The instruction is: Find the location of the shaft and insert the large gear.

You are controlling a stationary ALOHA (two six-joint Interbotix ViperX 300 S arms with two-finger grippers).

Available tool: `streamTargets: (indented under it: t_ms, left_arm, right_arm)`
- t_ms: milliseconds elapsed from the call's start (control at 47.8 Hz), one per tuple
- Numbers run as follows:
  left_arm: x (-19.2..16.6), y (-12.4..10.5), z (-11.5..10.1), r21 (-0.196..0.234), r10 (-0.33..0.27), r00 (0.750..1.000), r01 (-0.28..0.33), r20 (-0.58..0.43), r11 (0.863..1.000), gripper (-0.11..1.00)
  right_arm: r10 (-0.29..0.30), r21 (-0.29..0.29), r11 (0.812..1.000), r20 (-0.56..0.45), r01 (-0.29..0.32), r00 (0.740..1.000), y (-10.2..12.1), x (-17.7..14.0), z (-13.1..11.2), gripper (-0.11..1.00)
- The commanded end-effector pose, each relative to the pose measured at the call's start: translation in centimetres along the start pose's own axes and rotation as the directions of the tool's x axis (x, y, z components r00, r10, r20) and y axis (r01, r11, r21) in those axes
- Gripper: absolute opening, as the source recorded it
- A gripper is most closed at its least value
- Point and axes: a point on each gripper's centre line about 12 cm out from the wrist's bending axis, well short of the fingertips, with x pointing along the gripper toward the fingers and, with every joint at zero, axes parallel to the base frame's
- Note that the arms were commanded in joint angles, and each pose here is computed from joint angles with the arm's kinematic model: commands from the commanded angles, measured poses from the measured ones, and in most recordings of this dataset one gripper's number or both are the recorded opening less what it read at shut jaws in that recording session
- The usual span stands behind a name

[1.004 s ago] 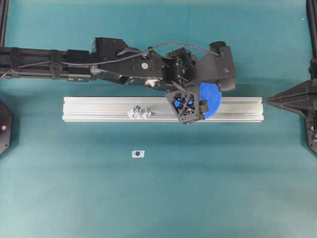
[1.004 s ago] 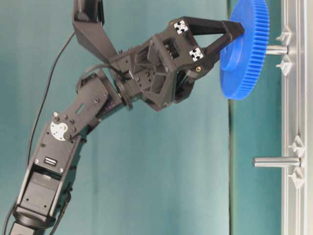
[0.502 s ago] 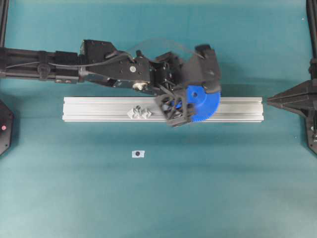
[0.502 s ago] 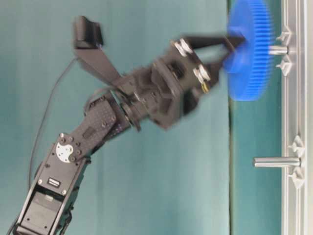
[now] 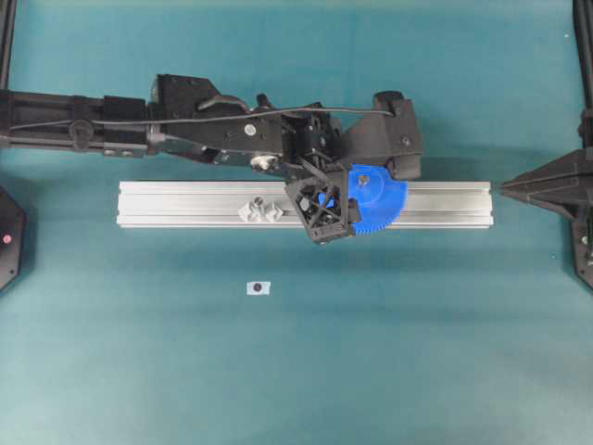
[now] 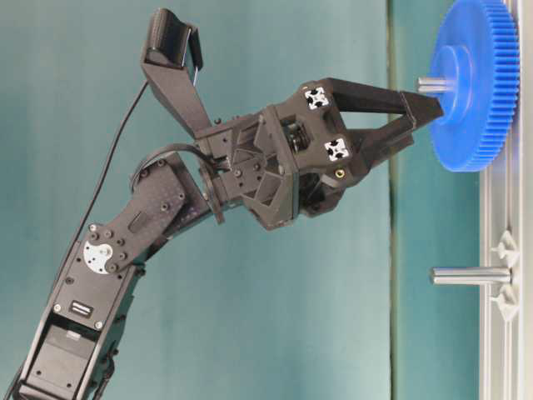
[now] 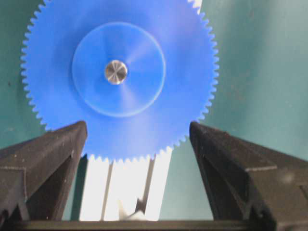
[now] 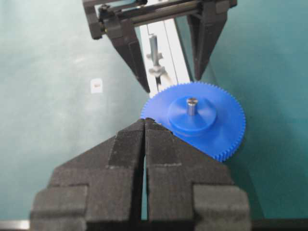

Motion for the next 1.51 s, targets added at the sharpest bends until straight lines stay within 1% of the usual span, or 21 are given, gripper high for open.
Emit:
streamTargets:
  t_ms: [0, 146, 376, 502, 753, 899, 1066, 1213, 1401, 1484]
  left_arm:
    - [-2.4, -0.2, 1.7, 0.0, -0.005, 0.998, 0.005, 0.067, 1.0, 0.87]
    - [-3.0, -0.3, 1.9, -0.006, -0.006, 0.997, 0.007, 0.075, 1.0, 0.87]
    - [-5.5, -0.3, 2.7, -0.016, -0.009, 0.992, 0.011, 0.124, 1.0, 0.87]
    - [-7.3, -0.7, 2.8, -0.011, -0.017, 0.987, 0.019, 0.163, 1.0, 0.87]
    - [-11.4, -1.7, 2.1, 0.009, -0.042, 0.968, 0.041, 0.248, 0.999, 0.87]
    - [-13.8, -1.8, 1.6, 0.011, -0.051, 0.953, 0.05, 0.298, 0.999, 0.87]
    - [-16.3, -1.7, 0.8, 0.016, -0.06, 0.925, 0.058, 0.375, 0.998, 0.87]
    - [-17.3, -1.7, -0.5, 0.023, -0.068, 0.904, 0.064, 0.421, 0.998, 0.87]
    - [-17.8, -2.2, -3.1, 0.041, -0.088, 0.894, 0.078, 0.44, 0.996, 0.87]
    - [-18.4, -2.3, -3.6, 0.044, -0.095, 0.878, 0.085, 0.469, 0.995, 0.87]
  right_arm:
    - [0.0, 0.011, 1.0, 0.011, 0.0, 1.0, 0.0, 0.0, 0.4, 0.0]
    - [-0.001, 0.011, 1.0, 0.009, 0.0, 1.0, 0.0, 0.0, 0.4, 0.0]
    - [0.0, 0.011, 1.0, 0.011, 0.0, 1.0, 0.0, 0.0, 0.4, 0.0]
    - [0.0, 0.011, 1.0, 0.014, 0.0, 1.0, 0.0, -0.1, 0.4, 0.0]
    - [0.0, 0.01, 1.0, 0.014, 0.0, 1.0, 0.0, -0.2, 0.4, 0.0]
    - [0.0, 0.011, 1.0, 0.012, 0.0, 1.0, 0.0, -0.1, 0.4, 0.0]
    - [0.0, 0.011, 1.0, 0.012, 0.0, 1.0, 0.0, -0.1, 0.4, 0.0]
    - [0.0, 0.011, 1.0, 0.014, 0.0, 1.0, 0.0, -0.2, 0.4, 0.0]
    - [0.0, 0.011, 1.0, 0.015, -0.001, 1.0, 0.0, -0.2, 0.4, 0.0]
    - [0.001, 0.011, 1.0, 0.017, -0.001, 1.0, 0.0, -0.2, 0.4, 0.0]
